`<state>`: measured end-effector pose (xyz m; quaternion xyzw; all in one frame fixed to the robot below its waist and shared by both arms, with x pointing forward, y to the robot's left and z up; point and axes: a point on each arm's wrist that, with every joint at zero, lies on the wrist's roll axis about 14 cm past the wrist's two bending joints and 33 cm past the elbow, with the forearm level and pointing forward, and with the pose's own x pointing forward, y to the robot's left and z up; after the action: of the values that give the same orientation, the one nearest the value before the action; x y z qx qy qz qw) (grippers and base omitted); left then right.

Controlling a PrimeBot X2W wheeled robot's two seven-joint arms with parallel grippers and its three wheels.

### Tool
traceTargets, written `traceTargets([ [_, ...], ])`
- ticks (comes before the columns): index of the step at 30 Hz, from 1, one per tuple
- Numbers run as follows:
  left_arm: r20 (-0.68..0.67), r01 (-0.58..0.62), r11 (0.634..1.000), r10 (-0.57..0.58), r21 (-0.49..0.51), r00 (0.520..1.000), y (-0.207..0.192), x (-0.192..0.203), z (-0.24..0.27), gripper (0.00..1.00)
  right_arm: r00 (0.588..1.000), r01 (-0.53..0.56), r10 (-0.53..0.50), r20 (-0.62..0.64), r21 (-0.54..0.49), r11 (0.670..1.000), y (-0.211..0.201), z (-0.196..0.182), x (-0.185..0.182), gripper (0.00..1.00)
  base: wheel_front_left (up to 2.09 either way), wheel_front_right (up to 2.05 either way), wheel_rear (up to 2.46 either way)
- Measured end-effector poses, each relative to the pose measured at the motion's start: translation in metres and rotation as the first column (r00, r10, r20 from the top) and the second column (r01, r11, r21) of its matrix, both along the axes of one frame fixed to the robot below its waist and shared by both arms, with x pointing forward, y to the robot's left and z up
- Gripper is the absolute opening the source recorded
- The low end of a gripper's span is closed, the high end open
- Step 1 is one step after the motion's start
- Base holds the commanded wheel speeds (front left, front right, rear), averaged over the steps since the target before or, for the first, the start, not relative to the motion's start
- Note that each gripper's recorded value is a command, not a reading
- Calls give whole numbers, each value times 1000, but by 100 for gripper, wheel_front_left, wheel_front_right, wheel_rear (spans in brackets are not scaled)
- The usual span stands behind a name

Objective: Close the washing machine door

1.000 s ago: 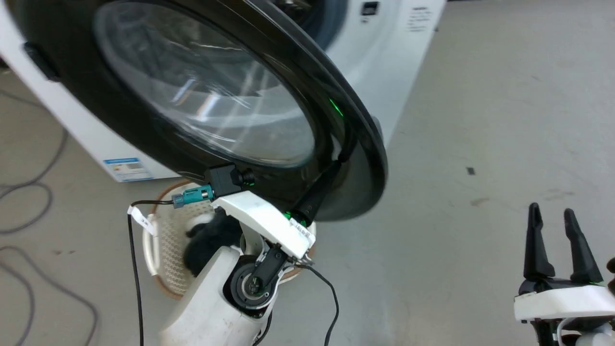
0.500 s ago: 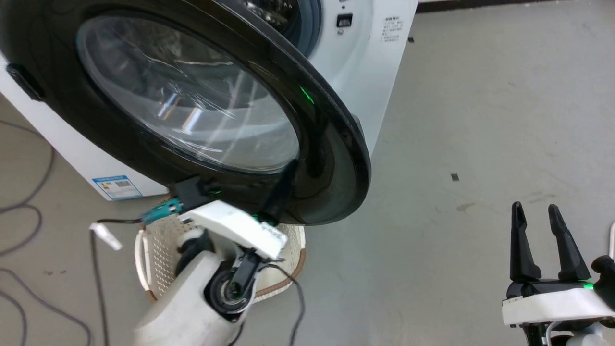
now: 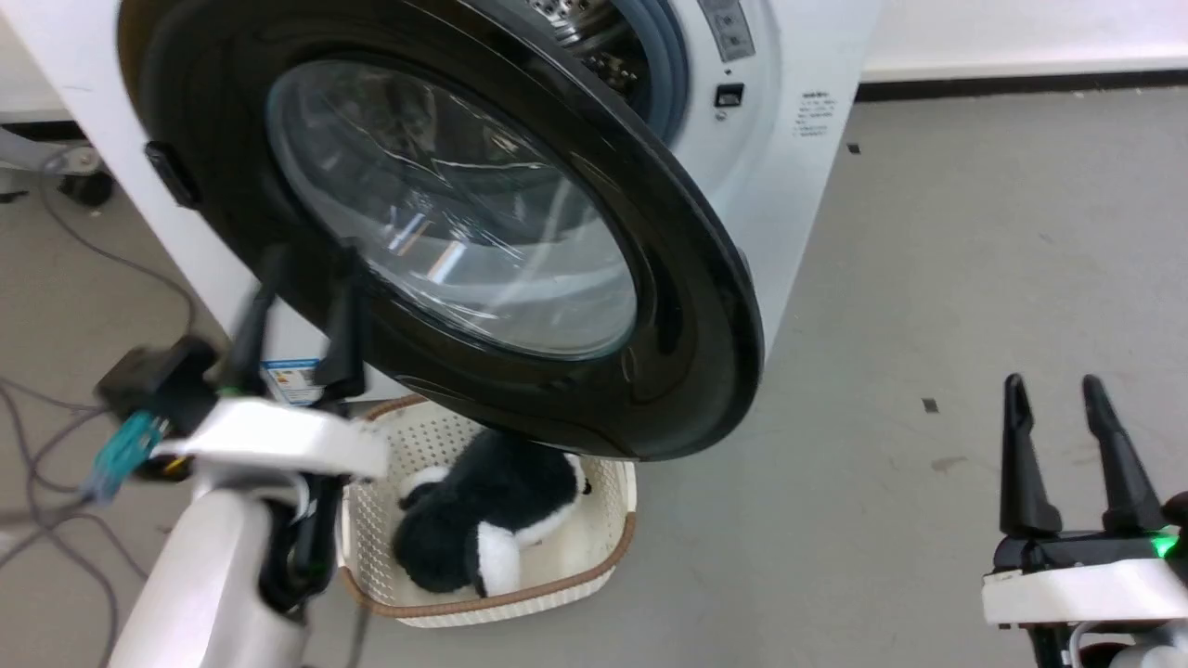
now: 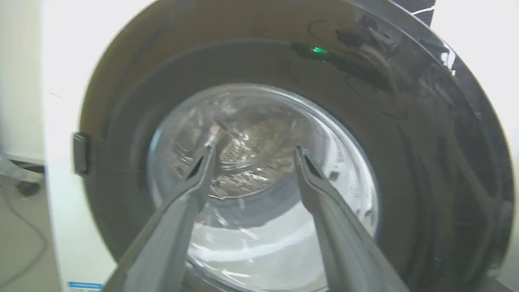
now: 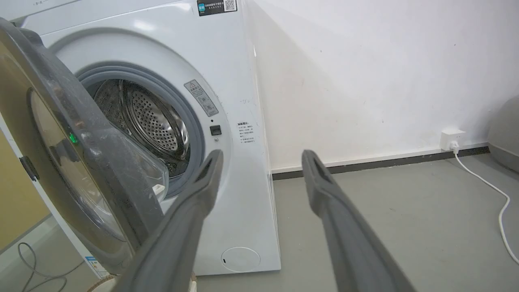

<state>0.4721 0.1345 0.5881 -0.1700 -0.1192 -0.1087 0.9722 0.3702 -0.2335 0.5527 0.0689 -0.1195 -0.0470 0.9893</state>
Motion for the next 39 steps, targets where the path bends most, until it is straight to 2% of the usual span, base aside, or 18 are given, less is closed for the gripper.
traceTargets([
  [2,60,-99,991,94,92,994,20,-12,11,100,1000,-9,9,26,-4,1000,3,8,1,100,0,0,0],
  [7,129,-286,928,262,238,956,57,-47,14,100,994,-42,44,96,-16,999,14,31,4,100,0,0,0],
  [12,89,-343,885,333,314,939,75,-78,-10,100,975,-90,90,202,-9,996,29,65,14,100,0,0,0],
  [14,64,-354,884,352,306,934,78,-87,-18,100,961,-119,119,250,-18,993,39,82,18,100,0,0,0],
  [15,56,-356,881,358,311,932,78,-90,-22,100,952,-135,135,275,-19,991,45,90,20,49,0,0,0],
  [16,47,-358,881,362,310,931,79,-94,-24,100,941,-156,156,301,-21,987,52,99,21,31,0,0,0],
  [17,40,-362,881,368,304,929,80,-96,-26,100,929,-180,179,324,-27,983,60,107,22,5,0,0,0],
  [18,35,-369,879,377,302,926,82,-99,-28,100,915,-211,210,345,-36,977,71,114,22,0,0,0,0],
  [23,33,-387,868,397,311,917,87,-105,-30,100,823,-373,365,436,-72,925,126,147,17,0,0,0,0],
  [28,17,-391,866,406,313,914,91,-108,-35,100,725,-541,534,436,-119,832,177,151,6,0,0,0,0],
  [31,8,-394,866,412,309,911,92,-109,-38,100,669,-626,639,380,-176,760,206,137,-2,0,0,0,0],
  [35,0,-402,863,422,307,906,95,-109,-40,100,618,-706,737,274,-219,673,234,107,-10,0,0,0,0],
  [37,-7,-403,863,426,304,905,95,-109,-43,100,601,-730,774,200,-256,634,242,86,-13,0,0,0,0],
  [39,-13,-402,864,426,304,905,95,-108,-45,100,599,-743,789,134,-276,610,245,66,-12,0,0,0,0],
])
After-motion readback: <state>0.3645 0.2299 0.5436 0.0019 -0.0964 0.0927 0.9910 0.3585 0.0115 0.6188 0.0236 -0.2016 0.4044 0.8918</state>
